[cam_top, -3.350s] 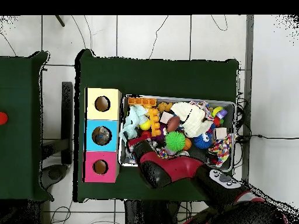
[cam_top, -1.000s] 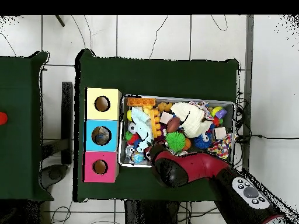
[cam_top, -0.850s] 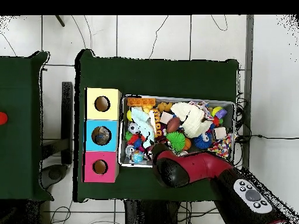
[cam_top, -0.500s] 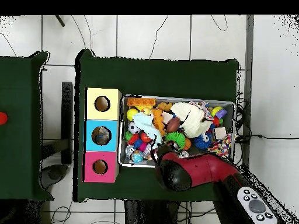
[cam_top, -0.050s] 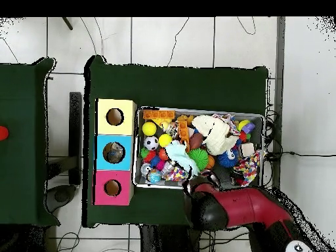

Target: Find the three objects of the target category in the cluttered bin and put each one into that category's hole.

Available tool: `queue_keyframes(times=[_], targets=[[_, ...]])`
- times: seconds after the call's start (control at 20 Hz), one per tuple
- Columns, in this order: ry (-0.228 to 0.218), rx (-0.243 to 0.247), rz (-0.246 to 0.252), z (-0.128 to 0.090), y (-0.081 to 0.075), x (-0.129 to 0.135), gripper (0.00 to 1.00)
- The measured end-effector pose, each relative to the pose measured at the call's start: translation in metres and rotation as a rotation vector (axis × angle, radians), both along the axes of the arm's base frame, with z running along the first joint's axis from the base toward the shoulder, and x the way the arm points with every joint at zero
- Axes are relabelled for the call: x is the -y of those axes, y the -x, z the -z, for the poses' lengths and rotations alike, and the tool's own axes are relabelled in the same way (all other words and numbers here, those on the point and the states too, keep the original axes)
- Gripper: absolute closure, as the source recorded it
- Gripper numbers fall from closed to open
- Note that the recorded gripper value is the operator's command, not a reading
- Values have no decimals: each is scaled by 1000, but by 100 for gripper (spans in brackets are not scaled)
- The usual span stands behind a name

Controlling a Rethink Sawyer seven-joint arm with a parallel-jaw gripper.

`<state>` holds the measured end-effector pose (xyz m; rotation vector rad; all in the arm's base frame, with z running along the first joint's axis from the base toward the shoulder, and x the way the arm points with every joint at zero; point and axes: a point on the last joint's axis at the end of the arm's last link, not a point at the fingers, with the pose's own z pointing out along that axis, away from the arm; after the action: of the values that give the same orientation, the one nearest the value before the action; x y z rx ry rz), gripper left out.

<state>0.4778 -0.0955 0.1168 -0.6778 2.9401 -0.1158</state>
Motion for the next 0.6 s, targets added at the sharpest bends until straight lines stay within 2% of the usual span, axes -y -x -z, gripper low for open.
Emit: queue_keyframes(times=[0.1, 0.15, 0.3, 0.6], targets=[[16, -16, 31, -11, 9, 11, 100], [33, -30, 63, -20, 17, 22, 100], [55, -39, 89, -31, 27, 33, 100], [54, -51, 56, -27, 31, 21, 100]])
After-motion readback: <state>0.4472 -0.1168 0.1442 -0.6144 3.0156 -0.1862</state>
